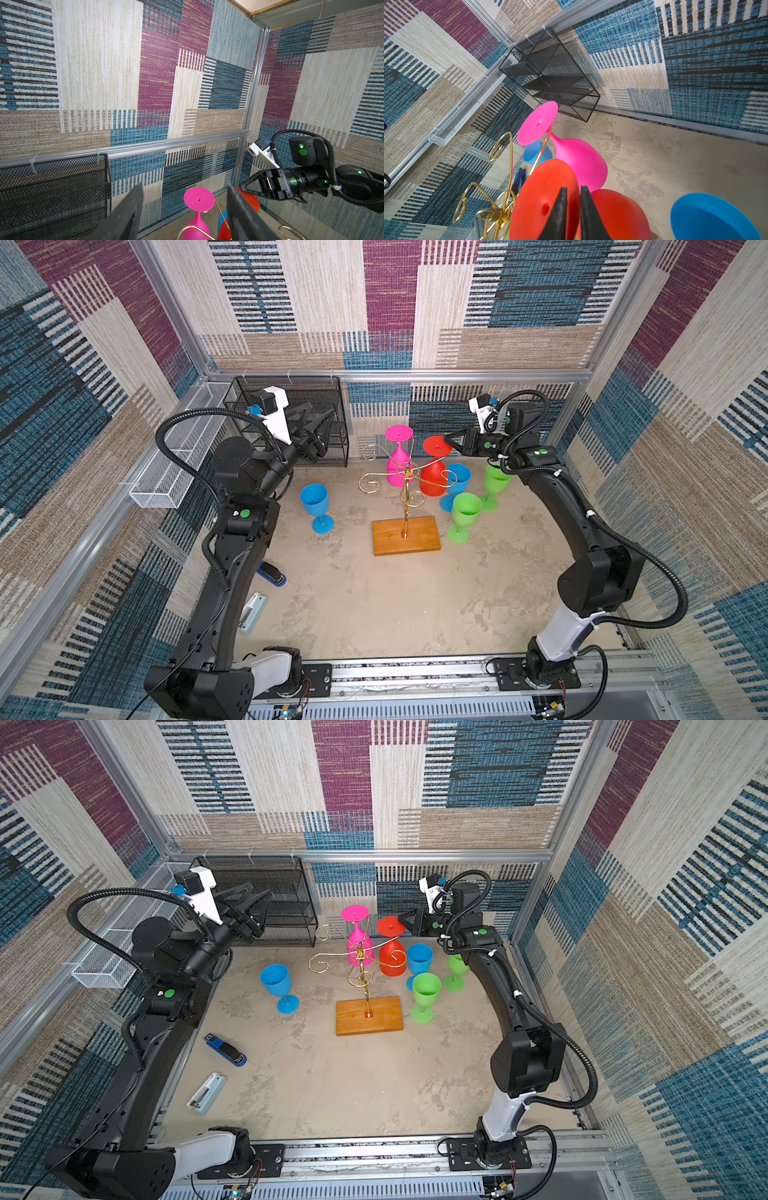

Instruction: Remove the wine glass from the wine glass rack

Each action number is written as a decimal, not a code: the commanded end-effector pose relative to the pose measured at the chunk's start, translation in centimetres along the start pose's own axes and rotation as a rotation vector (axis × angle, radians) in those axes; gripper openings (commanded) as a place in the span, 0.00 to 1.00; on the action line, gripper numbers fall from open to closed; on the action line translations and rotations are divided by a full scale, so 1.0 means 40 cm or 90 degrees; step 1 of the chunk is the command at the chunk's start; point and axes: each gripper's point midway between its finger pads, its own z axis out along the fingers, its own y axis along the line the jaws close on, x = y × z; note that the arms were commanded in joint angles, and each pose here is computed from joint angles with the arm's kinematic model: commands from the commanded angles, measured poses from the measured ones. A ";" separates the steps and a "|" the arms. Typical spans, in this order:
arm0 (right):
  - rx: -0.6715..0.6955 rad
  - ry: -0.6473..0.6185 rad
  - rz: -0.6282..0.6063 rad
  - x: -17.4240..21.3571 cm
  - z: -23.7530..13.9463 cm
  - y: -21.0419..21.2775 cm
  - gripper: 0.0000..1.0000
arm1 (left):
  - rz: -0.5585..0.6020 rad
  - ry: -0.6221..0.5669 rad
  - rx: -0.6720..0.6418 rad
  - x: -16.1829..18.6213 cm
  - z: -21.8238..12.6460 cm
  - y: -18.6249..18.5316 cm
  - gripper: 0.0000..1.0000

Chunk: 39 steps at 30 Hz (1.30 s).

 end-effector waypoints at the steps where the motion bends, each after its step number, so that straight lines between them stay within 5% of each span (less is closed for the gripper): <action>1: -0.012 -0.016 -0.002 -0.018 -0.014 0.018 0.22 | 0.023 -0.023 -0.001 -0.025 -0.005 -0.003 0.66; 2: -0.008 -0.021 -0.002 -0.022 -0.021 0.018 0.32 | 0.023 -0.025 -0.001 -0.027 -0.005 -0.004 0.66; 8: -0.007 -0.031 0.005 -0.024 -0.042 0.019 0.52 | 0.022 -0.026 -0.001 -0.027 -0.006 -0.004 0.66; 21: -0.056 0.015 0.029 0.026 -0.004 0.039 0.55 | 0.021 -0.032 0.002 -0.033 -0.010 -0.008 0.66; 28: -0.054 0.016 0.029 0.026 0.000 0.043 0.33 | 0.021 -0.034 0.002 -0.036 -0.011 -0.010 0.66; 39: -0.048 0.007 0.035 0.017 -0.004 0.043 0.18 | 0.025 -0.039 0.002 -0.043 -0.015 -0.012 0.66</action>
